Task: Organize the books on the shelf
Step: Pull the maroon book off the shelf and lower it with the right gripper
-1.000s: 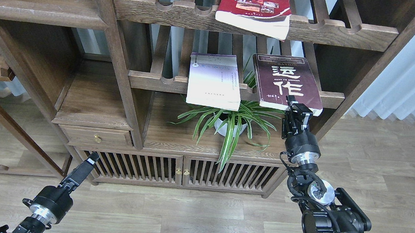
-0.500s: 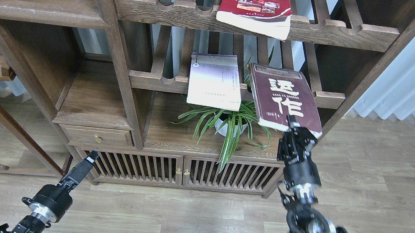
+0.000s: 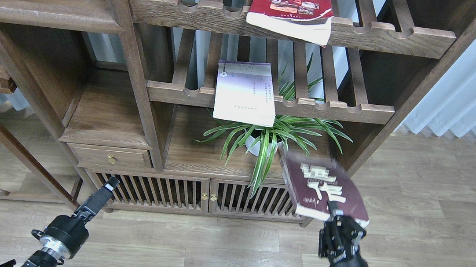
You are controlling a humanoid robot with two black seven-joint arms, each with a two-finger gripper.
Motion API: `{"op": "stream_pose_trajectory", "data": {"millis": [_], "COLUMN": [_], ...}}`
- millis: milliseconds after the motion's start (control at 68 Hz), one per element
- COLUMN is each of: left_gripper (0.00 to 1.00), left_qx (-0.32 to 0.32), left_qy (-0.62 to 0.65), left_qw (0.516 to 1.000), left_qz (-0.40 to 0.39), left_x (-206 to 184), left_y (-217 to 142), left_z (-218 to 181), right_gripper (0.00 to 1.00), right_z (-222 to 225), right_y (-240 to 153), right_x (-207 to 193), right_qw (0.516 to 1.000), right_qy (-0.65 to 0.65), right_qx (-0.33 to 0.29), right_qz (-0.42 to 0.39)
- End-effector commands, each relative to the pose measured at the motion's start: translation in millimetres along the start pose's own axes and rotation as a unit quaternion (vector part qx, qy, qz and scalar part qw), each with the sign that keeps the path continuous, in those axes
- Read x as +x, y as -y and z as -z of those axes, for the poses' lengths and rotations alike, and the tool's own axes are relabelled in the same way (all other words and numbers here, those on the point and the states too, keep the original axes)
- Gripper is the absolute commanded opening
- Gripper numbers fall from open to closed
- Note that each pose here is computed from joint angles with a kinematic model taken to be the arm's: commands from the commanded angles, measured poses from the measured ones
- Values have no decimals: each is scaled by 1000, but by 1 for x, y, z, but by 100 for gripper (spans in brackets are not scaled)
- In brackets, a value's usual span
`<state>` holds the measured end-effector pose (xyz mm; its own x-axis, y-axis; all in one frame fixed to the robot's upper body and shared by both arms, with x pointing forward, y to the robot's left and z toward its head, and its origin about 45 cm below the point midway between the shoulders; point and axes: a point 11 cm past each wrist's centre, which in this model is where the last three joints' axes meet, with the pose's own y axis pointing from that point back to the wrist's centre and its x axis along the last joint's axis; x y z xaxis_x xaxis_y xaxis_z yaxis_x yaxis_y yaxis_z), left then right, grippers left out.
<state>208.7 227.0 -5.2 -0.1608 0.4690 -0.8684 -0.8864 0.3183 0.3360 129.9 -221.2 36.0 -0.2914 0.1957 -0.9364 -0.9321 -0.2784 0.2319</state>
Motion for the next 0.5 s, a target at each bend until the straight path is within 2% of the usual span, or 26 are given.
{"op": "stream_pose_trajectory", "data": {"millis": [0, 250, 486], "left_gripper": [100, 100, 100], "left_qx": [45, 85, 84], "left_qy": [-53, -111, -135], "left_qw": [997, 990, 987], "left_qz": [-22, -27, -20], "left_x": [2, -11, -22], "left_y": [-12, -22, -23], "left_z": [44, 91, 102], "right_gripper": [5, 5, 5], "right_z": [-30, -46, -67], "right_y": [-5, -10, -18], "right_x": [13, 30, 41], "right_qw": [998, 991, 984], "right_qy": [7, -13, -6], "right_qx": [-63, -123, -166], "right_qz": [-21, -48, -66]}}
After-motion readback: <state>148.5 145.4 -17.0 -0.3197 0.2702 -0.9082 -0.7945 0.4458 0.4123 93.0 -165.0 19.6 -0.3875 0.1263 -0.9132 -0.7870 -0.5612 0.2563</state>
